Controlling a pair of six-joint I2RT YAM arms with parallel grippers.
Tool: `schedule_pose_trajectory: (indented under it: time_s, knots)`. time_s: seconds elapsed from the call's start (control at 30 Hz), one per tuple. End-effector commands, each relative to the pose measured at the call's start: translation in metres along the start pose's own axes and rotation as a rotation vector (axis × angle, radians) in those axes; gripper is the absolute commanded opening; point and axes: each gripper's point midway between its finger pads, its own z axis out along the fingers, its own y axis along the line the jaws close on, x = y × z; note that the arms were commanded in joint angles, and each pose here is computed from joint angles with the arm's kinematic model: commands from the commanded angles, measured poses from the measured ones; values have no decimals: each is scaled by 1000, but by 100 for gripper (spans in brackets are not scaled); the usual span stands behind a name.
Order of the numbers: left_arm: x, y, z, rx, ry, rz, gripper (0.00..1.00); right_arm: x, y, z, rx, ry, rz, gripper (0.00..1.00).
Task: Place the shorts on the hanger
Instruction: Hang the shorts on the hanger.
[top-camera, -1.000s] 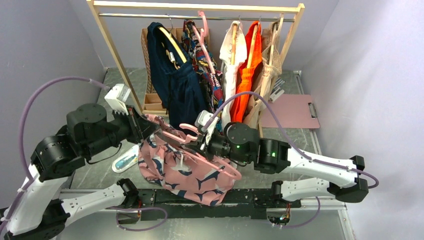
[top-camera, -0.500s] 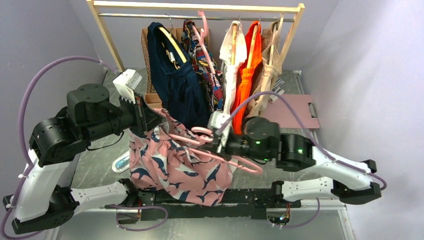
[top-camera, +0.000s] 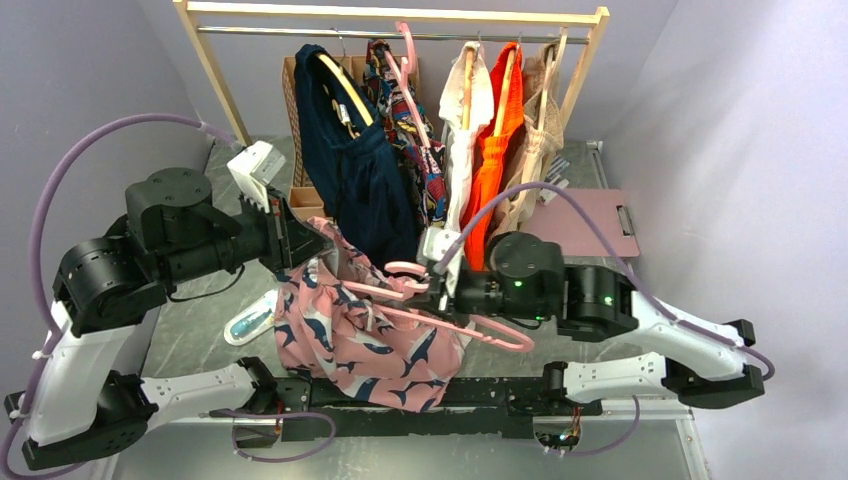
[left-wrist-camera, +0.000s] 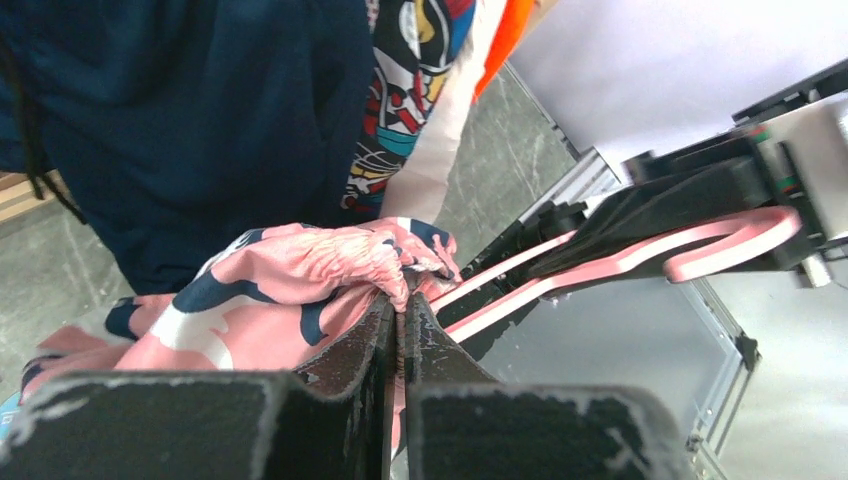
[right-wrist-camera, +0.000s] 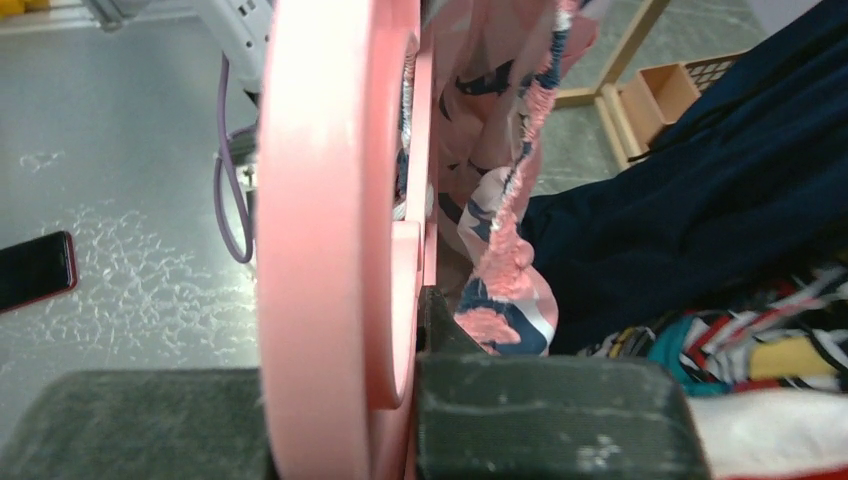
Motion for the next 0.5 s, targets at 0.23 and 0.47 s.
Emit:
schedule_pose_trajectory:
  time_s: [0.23, 0.47]
  knots:
    - [-8, -47, 28, 252, 34, 42, 7, -37, -11, 49, 76, -274, 3, 0]
    - [-11, -52, 38, 274, 53, 49, 11, -55, -22, 65, 143, -419, 29, 0]
